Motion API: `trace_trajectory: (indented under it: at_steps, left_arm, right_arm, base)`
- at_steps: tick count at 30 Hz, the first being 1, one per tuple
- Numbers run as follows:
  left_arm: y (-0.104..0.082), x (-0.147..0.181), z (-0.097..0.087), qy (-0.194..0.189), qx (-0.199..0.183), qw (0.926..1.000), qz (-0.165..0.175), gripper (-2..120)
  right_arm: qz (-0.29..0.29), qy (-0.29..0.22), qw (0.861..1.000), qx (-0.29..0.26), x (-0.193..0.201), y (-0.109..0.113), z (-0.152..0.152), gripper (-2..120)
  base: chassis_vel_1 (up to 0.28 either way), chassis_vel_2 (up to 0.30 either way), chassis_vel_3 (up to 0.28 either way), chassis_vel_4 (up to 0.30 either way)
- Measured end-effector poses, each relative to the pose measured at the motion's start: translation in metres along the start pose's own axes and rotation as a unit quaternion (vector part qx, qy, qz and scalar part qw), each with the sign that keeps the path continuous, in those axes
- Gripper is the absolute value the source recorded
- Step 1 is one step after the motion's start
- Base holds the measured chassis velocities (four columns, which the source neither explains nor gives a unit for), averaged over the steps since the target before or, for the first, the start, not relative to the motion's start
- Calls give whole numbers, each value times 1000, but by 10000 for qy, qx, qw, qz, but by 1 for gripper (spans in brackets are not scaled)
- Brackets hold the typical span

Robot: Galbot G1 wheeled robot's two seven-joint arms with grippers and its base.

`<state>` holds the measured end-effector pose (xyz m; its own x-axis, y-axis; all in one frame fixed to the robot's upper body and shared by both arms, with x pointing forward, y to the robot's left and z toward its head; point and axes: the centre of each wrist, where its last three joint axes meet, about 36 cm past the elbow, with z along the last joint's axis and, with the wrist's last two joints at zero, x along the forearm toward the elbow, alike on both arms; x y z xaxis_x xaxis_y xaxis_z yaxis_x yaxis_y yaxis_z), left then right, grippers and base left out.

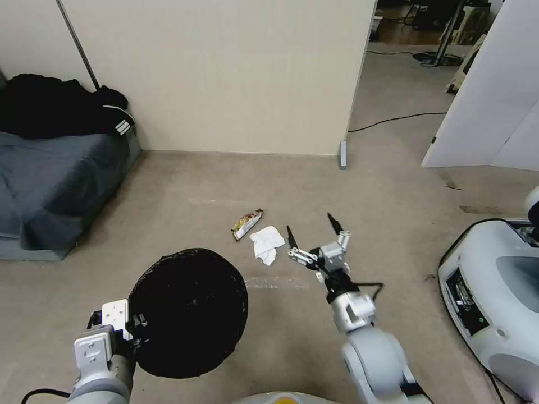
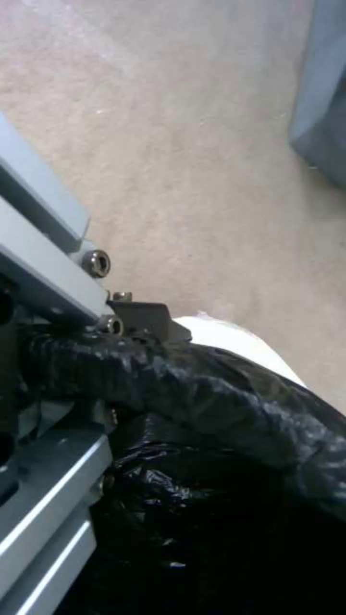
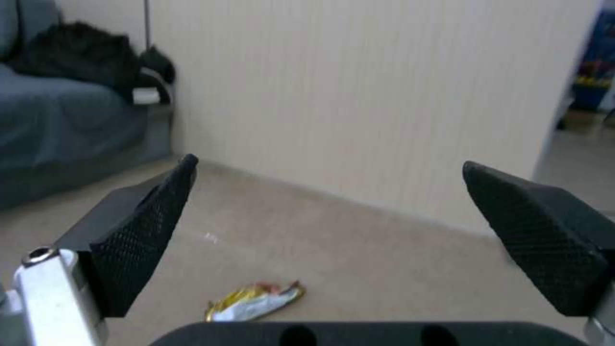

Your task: Pick up the trash bin, then pick up the garbage from the floor and place it into the trash bin.

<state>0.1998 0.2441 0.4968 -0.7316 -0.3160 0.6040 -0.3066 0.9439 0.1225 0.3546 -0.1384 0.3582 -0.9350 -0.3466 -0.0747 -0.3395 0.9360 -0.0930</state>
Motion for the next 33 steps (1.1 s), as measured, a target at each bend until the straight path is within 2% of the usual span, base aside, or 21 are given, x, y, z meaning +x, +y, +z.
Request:
trace_trajectory:
  at_steps: [1, 3, 4, 7, 8, 11, 12, 15, 20, 23, 28, 31, 33]
  left_arm:
    - [0, 0, 0, 0, 0, 10000, 0, 0]
    - [2, 1, 3, 98, 55, 9999, 110, 0]
    - [2, 1, 3, 98, 55, 9999, 110, 0]
    - [5, 2, 5, 73, 183, 9996, 212, 0]
    - [5, 2, 5, 73, 183, 9996, 212, 0]
    - [6, 3, 7, 52, 316, 9991, 283, 0]
    - [6, 3, 7, 52, 316, 9991, 283, 0]
    - [5, 4, 9, 235, 339, 9990, 187, 0]
    - [3, 4, 9, 313, 391, 9987, 91, 0]
    - [3, 5, 10, 331, 383, 9987, -6, 0]
    - [2, 5, 10, 344, 392, 9986, -25, 0]
    - [1, 5, 11, 351, 389, 9986, -39, 0]
    - [1, 6, 11, 360, 379, 9986, -33, 0]
  right_arm:
    - [0, 0, 10000, 0, 0, 0, 0, 100]
    - [-203, 388, 9989, -170, -32, 5, 13, 100]
    - [-203, 388, 9989, -170, -32, 5, 13, 100]
    - [-447, 1101, 9923, -349, -68, 12, 33, 100]
    - [-447, 1101, 9923, -349, -68, 12, 33, 100]
    - [-564, 1745, 9823, -397, -94, 18, 64, 100]
    - [-564, 1745, 9823, -397, -94, 18, 64, 100]
    - [-681, 2114, 9744, -363, -114, 23, 91, 100]
    - [-742, 2424, 9669, -287, -128, 25, 118, 100]
    - [-773, 2663, 9606, -186, -145, 19, 145, 100]
    - [-786, 2766, 9576, -163, -158, 17, 160, 100]
    - [-749, 2854, 9555, -12, -164, -2, 178, 100]
    - [-776, 2883, 9544, 24, -166, -6, 181, 100]
  base:
    - [0, 0, 0, 0]
    - [0, 0, 0, 0]
    - [0, 0, 0, 0]
    - [0, 0, 0, 0]
    - [0, 0, 0, 0]
    - [0, 0, 0, 0]
    - [0, 0, 0, 0]
    - [0, 0, 0, 0]
    - [0, 0, 0, 0]
    - [0, 0, 0, 0]
    - [0, 0, 0, 0]
    - [0, 0, 0, 0]
    - [0, 0, 0, 0]
